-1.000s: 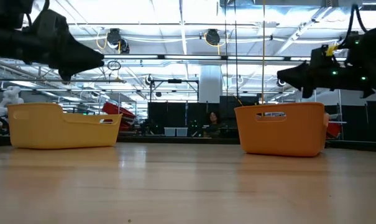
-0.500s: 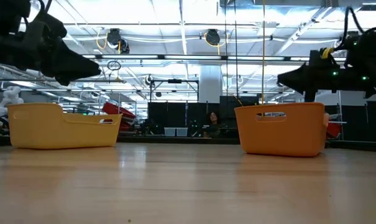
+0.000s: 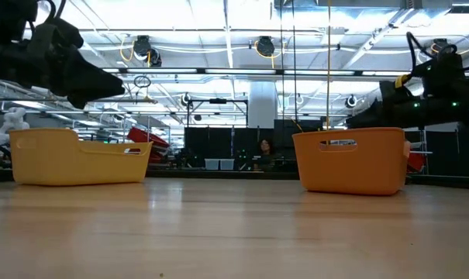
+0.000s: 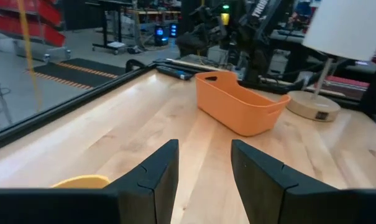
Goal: Sort batteries
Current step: Return to Home Position
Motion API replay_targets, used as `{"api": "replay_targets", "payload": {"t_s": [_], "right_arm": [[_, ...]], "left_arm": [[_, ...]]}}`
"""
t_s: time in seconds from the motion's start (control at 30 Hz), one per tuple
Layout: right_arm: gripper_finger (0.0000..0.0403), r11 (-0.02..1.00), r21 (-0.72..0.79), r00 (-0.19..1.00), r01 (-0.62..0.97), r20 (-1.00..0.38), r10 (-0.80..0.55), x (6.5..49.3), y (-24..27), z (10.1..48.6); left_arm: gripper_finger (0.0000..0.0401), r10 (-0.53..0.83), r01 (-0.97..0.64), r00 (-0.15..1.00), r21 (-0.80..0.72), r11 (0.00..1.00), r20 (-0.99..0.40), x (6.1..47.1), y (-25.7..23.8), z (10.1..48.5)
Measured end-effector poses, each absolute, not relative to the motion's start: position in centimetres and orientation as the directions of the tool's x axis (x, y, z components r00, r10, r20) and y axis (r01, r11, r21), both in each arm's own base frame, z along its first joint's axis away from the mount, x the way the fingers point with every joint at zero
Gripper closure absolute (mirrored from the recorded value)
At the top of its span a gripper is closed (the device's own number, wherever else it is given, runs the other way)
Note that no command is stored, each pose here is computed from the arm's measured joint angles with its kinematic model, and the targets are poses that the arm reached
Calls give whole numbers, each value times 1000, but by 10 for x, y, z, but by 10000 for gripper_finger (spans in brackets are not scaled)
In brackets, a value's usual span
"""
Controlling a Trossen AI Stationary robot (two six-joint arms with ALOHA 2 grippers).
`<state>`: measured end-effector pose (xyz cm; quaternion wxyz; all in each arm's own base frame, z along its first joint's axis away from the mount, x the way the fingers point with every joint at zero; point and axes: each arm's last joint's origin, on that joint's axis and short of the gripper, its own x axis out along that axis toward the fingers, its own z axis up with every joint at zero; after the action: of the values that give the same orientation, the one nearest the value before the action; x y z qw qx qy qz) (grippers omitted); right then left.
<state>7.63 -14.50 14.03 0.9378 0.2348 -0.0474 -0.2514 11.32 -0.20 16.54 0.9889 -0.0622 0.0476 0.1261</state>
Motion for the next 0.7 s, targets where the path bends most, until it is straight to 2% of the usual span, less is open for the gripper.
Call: {"api": "replay_targets", "payload": {"t_s": [0.37,0.53,0.7], "right_arm": [[316,687,544,862,481,-151,-484,71,-133,138],[316,710,523,864,472,-117,-489,68,-125,148],[316,763,462,868,451,-27,-497,65,-117,163]], "left_arm": [[246,213,-226,970,-108,968,-114,113,-3,165],[246,213,-226,970,-106,968,-115,113,-3,165],[246,212,-224,970,-105,969,-116,113,-3,165]]}}
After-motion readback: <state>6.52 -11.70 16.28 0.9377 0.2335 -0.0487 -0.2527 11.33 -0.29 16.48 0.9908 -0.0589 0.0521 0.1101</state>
